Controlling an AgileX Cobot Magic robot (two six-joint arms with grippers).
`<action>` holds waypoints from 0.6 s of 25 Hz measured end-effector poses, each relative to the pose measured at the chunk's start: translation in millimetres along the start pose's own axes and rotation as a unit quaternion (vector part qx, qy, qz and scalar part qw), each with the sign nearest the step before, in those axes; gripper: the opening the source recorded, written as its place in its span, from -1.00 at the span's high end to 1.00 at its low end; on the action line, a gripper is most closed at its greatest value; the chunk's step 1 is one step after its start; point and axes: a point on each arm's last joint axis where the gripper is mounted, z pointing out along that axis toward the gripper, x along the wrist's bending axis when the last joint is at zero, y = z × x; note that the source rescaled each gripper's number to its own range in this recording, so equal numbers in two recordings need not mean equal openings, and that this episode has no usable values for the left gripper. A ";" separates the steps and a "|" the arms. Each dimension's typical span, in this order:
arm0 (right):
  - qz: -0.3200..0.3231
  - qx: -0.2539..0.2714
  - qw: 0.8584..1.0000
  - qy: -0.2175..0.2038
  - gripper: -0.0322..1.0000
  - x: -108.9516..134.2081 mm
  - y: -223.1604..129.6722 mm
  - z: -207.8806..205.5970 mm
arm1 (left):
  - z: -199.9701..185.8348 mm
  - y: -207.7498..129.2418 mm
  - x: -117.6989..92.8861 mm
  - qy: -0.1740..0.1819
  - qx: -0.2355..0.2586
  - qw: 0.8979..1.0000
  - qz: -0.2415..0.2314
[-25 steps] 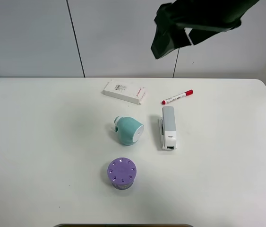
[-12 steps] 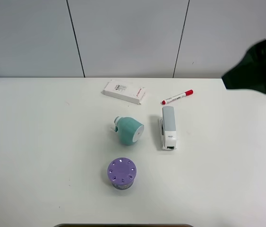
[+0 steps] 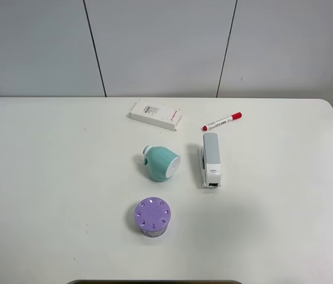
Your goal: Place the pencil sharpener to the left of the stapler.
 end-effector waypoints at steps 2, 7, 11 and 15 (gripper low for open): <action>0.018 -0.024 0.999 -0.015 -0.60 -3.0 -17.1 -2.9 | 0.0 0.0 0.0 0.000 0.000 1.000 0.000; 0.047 -0.086 0.994 -0.042 -0.60 -5.1 -56.9 -7.9 | 0.0 0.0 0.0 0.000 0.000 1.000 0.000; 0.060 -0.117 0.990 -0.055 -0.60 -4.2 -80.0 -6.9 | 0.0 0.0 0.0 0.000 0.000 1.000 0.000; 0.065 -0.124 0.989 -0.056 -0.60 -3.5 -81.3 -7.0 | 0.0 0.0 0.0 0.000 0.000 1.000 0.000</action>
